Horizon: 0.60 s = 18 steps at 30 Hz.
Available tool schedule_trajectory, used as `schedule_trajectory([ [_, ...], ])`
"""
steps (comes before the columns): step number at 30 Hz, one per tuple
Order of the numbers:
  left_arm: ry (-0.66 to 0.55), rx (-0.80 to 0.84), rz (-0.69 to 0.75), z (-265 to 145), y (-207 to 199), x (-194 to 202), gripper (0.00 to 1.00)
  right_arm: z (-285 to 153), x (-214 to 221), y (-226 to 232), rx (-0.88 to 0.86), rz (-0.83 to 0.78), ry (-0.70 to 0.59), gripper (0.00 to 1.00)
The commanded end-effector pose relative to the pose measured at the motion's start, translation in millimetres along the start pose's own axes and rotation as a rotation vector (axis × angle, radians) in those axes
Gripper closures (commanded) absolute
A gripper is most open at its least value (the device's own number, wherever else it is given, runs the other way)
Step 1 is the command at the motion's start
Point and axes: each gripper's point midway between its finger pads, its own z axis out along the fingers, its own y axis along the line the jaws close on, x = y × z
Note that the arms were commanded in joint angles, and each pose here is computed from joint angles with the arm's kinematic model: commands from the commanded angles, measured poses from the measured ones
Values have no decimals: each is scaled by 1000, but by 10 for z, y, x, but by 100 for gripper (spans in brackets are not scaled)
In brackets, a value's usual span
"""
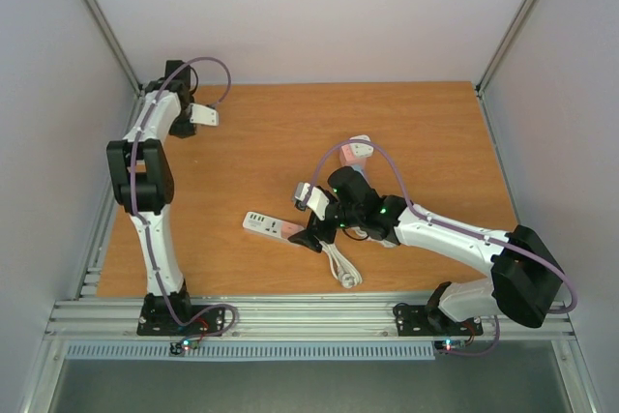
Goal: Pull the plug off the socket
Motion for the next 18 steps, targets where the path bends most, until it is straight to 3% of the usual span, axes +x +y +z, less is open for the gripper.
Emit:
schedule_trajectory([
  [1, 92, -106, 65, 92, 317, 110, 62, 8, -2, -11, 6, 12, -7, 1],
  [7, 106, -113, 113, 294, 335, 39, 57, 61, 73, -34, 10, 15, 13, 1],
  [18, 34, -137, 75, 277, 438, -78, 16, 44, 54, -45, 19, 19, 3, 2],
])
